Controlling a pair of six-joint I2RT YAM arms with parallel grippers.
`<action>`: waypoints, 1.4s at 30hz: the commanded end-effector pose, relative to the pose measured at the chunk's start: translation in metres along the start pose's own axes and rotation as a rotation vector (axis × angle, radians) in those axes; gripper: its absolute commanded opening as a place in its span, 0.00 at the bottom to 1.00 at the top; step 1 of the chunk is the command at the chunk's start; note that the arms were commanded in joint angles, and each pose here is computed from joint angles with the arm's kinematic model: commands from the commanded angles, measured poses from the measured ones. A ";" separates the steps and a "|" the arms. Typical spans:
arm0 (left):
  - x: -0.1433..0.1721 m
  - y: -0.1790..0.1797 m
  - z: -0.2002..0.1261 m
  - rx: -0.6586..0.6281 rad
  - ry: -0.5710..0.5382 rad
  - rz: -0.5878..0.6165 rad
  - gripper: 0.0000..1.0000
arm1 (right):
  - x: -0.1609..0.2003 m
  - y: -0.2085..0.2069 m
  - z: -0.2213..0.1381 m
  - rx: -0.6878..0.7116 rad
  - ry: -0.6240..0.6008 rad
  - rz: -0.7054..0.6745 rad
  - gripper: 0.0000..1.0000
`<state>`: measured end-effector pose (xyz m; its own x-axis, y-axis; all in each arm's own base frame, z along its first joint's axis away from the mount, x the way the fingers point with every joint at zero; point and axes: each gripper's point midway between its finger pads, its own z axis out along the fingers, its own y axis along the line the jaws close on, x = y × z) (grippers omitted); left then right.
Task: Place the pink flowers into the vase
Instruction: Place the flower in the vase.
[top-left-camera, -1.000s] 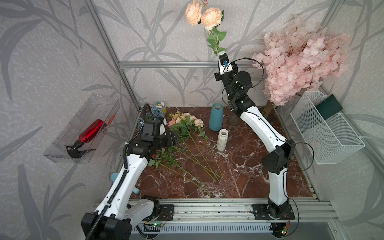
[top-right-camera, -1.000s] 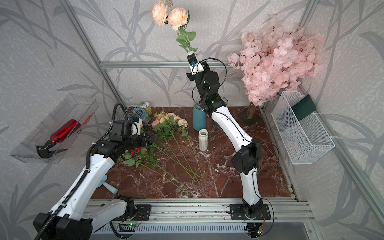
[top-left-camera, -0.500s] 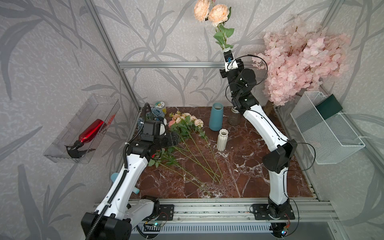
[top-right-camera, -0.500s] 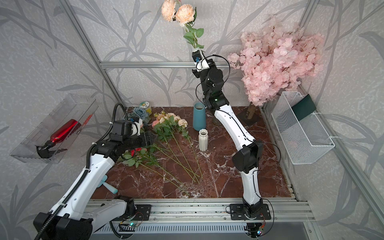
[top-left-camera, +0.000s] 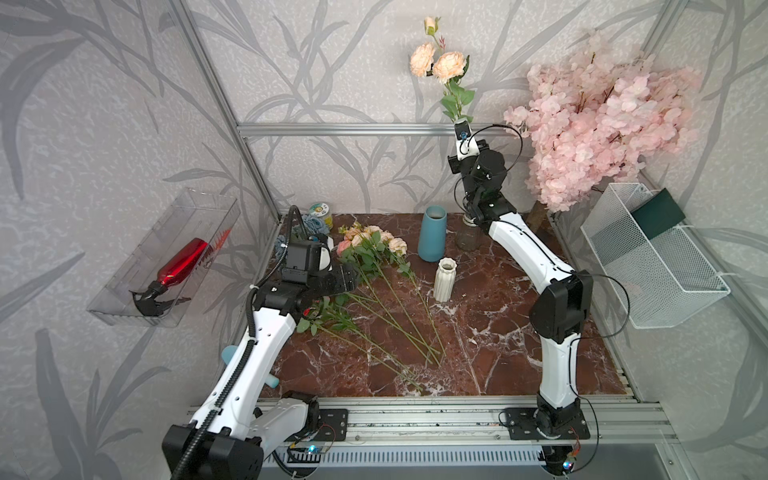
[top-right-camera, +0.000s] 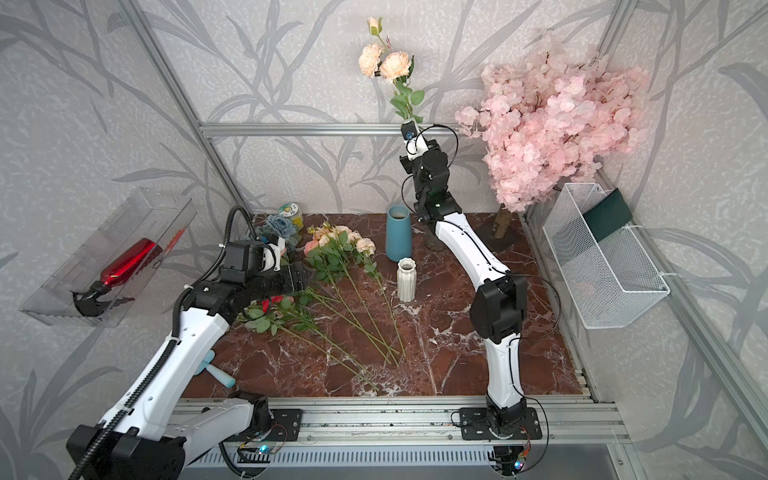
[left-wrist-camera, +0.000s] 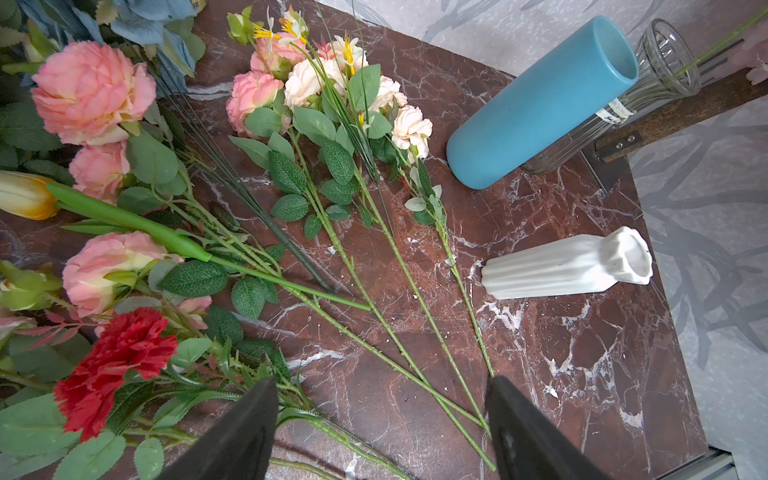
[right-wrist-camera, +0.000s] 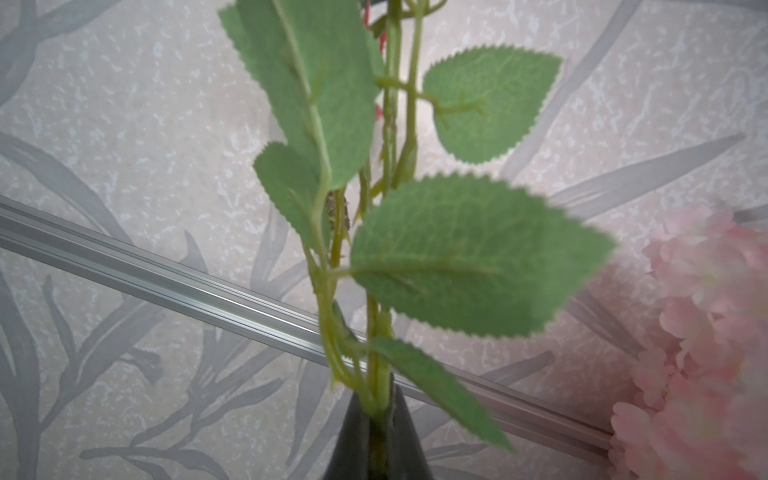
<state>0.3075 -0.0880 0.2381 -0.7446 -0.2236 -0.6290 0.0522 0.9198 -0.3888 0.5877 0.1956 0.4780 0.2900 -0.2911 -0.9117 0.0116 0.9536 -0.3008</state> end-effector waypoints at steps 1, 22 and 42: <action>-0.002 0.002 0.000 -0.001 -0.005 -0.005 0.80 | -0.022 -0.021 0.000 0.042 -0.076 0.102 0.00; -0.002 0.003 0.000 -0.006 -0.007 -0.006 0.80 | 0.081 -0.001 0.016 0.046 0.118 0.075 0.00; -0.003 0.003 -0.003 -0.008 -0.017 -0.005 0.80 | 0.145 0.013 -0.001 0.042 0.236 0.054 0.01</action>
<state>0.3081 -0.0864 0.2379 -0.7438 -0.2270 -0.6286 0.0472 0.9203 -0.3883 0.6302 0.1735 0.3410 0.0524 -0.2647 -0.9629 0.0126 0.9643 -0.2644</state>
